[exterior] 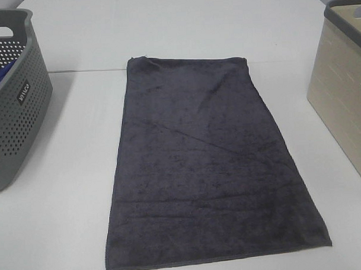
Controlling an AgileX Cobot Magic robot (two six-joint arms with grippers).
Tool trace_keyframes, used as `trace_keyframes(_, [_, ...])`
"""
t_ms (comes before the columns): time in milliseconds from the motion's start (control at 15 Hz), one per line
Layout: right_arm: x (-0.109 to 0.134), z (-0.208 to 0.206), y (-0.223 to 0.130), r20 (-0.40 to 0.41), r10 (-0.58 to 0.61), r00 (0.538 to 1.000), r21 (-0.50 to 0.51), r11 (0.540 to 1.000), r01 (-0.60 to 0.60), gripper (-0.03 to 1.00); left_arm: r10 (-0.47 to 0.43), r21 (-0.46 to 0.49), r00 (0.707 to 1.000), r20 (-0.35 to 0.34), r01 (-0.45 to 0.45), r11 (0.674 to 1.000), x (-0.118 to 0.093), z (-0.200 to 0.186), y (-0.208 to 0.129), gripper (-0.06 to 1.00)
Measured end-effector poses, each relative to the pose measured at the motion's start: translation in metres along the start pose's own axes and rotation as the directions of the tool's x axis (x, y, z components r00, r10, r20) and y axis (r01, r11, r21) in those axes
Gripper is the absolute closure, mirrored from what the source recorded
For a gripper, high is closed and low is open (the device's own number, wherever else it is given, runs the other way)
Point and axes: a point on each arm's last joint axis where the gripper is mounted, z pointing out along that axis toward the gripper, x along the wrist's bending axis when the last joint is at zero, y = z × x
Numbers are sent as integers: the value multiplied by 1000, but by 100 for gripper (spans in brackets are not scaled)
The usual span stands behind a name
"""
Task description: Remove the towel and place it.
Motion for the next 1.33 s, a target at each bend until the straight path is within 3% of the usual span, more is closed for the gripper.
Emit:
trace_keyframes(267, [0,0,0,12,12,1000,0,1000,-12,20,5,-17,1000,9,-5,1000,-1,1,1,17])
trace_keyframes(533, [1,-1,0,188,114,975,6,993,-118,21,-3,-24,1000,26,4,1000,-2,1,2,17])
trace_keyframes(667, [1,-1,0,222,136,965,4,990,-140,21,-2,-25,1000,26,2,1000,-2,1,2,17])
trace_keyframes(1133, [1,-1,0,226,139,964,4,990,-144,21,-4,-27,1000,25,5,1000,-2,1,2,17])
trace_keyframes(1333, [1,-1,0,226,139,964,4,990,-144,21,-48,-23,999,-20,47,999,2,1,1,17])
